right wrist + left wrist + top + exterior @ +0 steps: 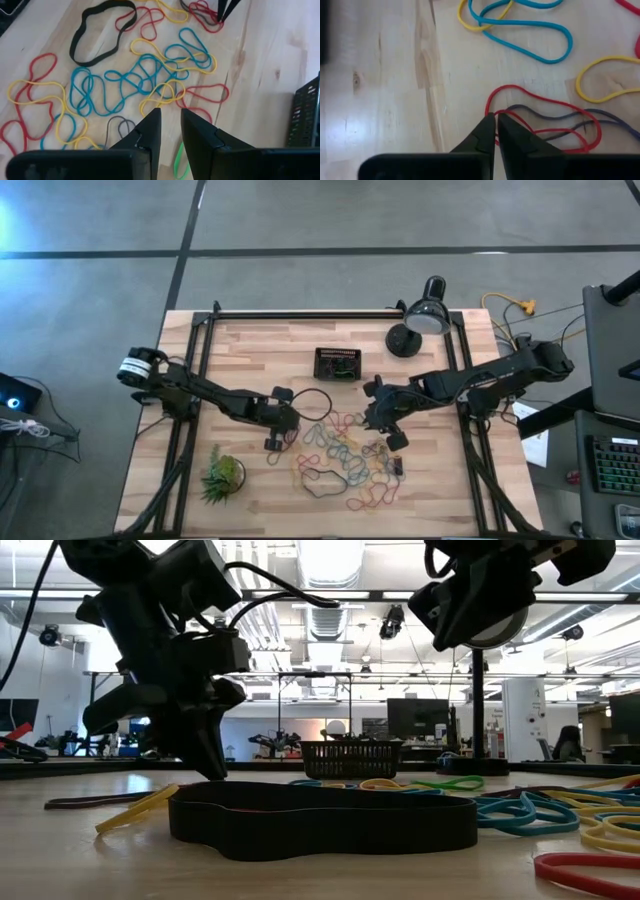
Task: Pick and place rubber bands into bin
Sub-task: Put the black rubber band into the basket
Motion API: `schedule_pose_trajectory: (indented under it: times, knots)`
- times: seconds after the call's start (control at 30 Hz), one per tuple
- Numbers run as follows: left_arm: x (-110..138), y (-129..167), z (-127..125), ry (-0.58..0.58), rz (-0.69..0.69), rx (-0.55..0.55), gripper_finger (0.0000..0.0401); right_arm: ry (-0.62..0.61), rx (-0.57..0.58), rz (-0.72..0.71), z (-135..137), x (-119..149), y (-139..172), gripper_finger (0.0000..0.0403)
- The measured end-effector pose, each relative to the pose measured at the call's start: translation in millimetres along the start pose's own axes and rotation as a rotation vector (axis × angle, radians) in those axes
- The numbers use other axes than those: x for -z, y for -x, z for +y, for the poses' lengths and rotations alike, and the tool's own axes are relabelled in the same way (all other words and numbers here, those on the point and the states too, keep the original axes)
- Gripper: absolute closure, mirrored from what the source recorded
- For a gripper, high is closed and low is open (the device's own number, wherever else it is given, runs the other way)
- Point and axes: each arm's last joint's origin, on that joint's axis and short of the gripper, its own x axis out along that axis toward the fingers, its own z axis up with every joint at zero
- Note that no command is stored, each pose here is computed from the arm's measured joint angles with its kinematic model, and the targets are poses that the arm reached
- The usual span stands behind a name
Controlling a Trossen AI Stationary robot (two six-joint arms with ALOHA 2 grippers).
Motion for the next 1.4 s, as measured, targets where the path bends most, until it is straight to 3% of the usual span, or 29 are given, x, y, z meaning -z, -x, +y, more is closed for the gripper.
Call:
schedule_pose_trajectory:
  times: [0.23, 0.5, 0.67, 0.87, 1.4]
  knots:
    - [-2.7, 0.9, 0.9, 0.002, -0.007, -0.021, 0.04, -0.007, -0.001, 0.008, 0.3, 2.8, -1.7, 0.0335]
    - [-7.4, 4.0, 5.3, 0.008, -0.018, -0.142, 0.0401, -0.007, -0.001, 0.009, 0.3, 3.2, -1.9, 0.0335]
    - [-7.9, 5.2, 4.6, 0.008, -0.023, -0.119, 0.0401, -0.007, -0.001, 0.01, 0.3, 3.2, -1.9, 0.0335]
    - [-7.7, 5.0, -0.1, 0.006, -0.029, 0.041, 0.0401, -0.007, -0.002, 0.011, 0.4, 3.8, -2.4, 0.0335]
    - [-3.4, 3.6, 1.4, -0.041, -0.009, -0.02, 0.0401, -0.014, -0.001, 0.004, 0.3, 3.6, -2.7, 0.0335]
